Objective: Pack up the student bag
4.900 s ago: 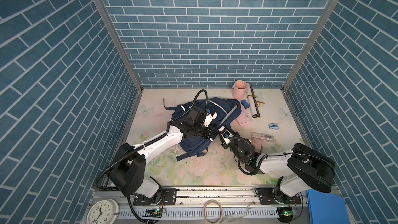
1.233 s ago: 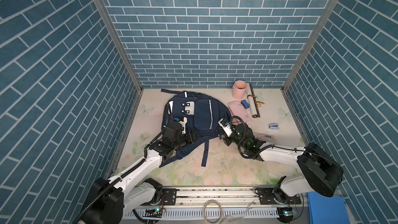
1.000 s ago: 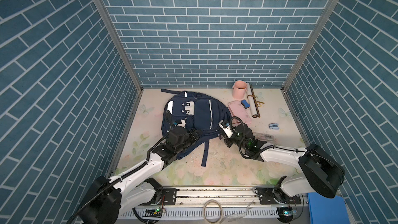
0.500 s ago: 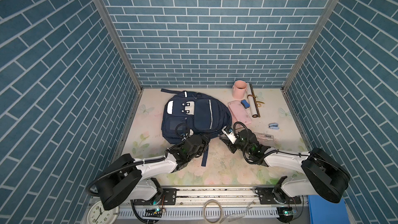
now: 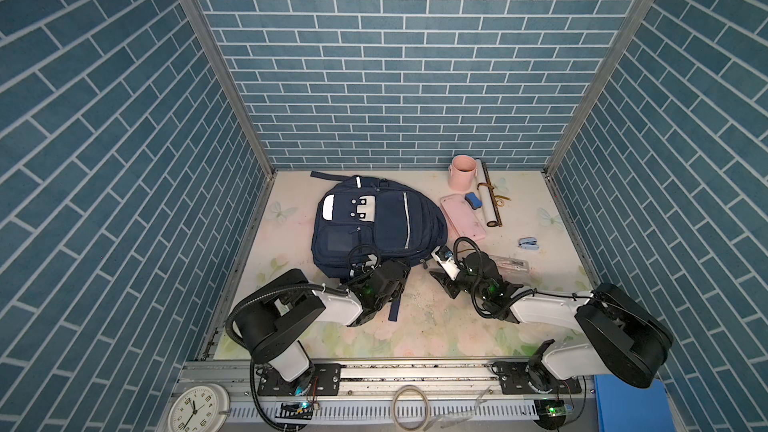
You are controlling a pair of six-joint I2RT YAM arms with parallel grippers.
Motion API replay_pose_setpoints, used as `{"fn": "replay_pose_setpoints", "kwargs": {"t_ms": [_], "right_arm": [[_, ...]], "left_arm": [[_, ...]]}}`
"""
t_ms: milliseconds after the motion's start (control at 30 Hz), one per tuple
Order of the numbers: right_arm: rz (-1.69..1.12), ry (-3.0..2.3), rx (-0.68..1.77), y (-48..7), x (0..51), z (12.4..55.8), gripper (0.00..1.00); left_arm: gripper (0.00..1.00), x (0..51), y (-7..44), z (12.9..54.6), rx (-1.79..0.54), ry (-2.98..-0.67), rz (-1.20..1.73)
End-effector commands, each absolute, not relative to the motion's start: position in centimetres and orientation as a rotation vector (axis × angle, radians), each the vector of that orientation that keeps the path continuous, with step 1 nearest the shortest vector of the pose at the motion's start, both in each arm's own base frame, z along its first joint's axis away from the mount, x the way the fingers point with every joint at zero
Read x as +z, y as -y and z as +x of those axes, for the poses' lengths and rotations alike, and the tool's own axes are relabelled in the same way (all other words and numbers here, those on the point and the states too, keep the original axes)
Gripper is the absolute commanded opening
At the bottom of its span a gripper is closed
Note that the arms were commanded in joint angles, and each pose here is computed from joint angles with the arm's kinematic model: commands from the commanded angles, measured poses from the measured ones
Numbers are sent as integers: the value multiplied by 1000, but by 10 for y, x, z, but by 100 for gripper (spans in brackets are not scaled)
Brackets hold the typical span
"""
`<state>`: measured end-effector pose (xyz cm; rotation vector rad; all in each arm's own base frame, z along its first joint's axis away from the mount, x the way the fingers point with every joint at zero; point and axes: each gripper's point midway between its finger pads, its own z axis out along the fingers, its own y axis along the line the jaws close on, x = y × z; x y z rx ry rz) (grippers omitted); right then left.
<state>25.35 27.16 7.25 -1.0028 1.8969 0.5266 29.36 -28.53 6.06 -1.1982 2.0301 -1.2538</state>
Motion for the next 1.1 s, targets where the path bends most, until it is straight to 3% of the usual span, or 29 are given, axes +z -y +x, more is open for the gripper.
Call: {"fn": "replay_pose_setpoints", "kwargs": {"t_ms": [0,67,233,367,533,1067], "right_arm": [[-1020,-1869,565,-278,74,255,41],[-1027,-1858,583,-280,75,255,41],[-1040,-1828,629,-282,74,257,41],[-1085,-1798,636,-286,71,255,40],[-1089,-1779,631,-285,69,256,41],[-1112,-1734,663,-302,81,273,36]], "left_arm": [[48,64,288,307,-1276,-1980,-1227],[44,61,287,308,-1277,-1975,-1240],[18,56,288,312,-1313,-1974,-1255],[5,65,299,313,-1383,-1977,-1227],[0,88,308,315,-1431,-1976,-1147],[0,122,315,304,-1486,-1951,-1056]]}}
